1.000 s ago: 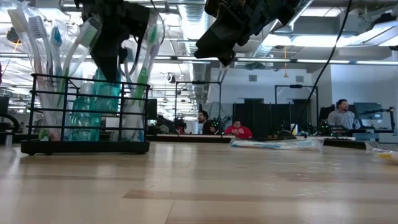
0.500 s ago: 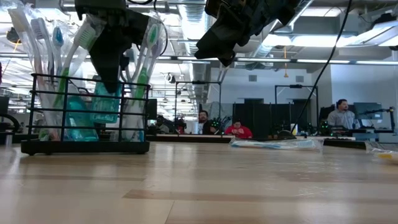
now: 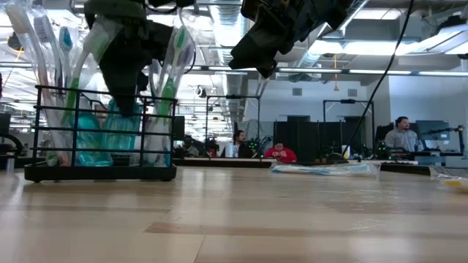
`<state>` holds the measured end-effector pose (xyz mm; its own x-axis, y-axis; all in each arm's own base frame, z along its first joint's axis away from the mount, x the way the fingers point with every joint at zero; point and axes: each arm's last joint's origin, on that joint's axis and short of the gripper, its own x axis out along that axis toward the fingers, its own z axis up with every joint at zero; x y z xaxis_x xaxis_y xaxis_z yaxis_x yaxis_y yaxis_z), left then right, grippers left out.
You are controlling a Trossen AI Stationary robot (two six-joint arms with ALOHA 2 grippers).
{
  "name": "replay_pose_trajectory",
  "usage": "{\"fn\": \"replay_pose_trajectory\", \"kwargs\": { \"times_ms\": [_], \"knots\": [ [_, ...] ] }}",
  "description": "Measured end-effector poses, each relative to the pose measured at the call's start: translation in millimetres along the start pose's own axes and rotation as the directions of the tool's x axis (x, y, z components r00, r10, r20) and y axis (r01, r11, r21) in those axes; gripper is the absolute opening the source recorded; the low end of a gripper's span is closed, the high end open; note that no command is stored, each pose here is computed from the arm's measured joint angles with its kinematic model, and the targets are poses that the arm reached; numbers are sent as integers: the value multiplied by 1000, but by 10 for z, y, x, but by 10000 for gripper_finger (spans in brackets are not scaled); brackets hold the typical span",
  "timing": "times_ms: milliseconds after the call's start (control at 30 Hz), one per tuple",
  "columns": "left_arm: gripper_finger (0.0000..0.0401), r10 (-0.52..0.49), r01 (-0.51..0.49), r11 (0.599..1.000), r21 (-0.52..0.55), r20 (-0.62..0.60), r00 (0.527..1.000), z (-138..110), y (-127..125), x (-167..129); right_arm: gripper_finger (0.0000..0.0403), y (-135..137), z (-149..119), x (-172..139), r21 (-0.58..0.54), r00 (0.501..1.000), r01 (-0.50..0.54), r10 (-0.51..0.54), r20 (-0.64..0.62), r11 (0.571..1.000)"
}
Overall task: Pick & Place toothbrushing station
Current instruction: Put the mouthwash into the middle section of the mesh organizer, then put the blue toothbrush into the bottom right section of the mesh organizer
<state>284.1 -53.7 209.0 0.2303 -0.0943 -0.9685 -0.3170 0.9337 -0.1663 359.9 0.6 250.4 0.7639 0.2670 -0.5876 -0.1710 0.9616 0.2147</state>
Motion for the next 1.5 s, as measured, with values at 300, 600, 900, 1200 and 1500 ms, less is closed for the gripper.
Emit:
{"fn": "replay_pose_trajectory", "kwargs": {
  "times_ms": [300, 600, 900, 1200, 1500],
  "knots": [
    [121, -7, 7, 1000, -4, 13, 1000, -15, 23, -15, 121, 1, 0, 0, 0, 1000, 0, 0, 0, 1000],
    [123, -33, 33, 999, -6, 9, 999, -9, 21, -22, 121, 0, 0, 0, 0, 1000, 0, 0, 0, 1000],
    [127, -64, 65, 998, -15, 61, 996, -12, 62, -184, 121, 1, 0, 0, 0, 1000, 0, 0, 0, 1000],
    [127, -134, 137, 991, -9, 124, 983, -72, 74, -434, 121, 1, 0, 0, 0, 1000, 0, 0, 0, 1000],
    [127, -185, 191, 981, -15, 196, 963, -158, 103, -687, 121, 1, 0, 0, 0, 1000, 0, 0, 0, 1000]
  ]
}}
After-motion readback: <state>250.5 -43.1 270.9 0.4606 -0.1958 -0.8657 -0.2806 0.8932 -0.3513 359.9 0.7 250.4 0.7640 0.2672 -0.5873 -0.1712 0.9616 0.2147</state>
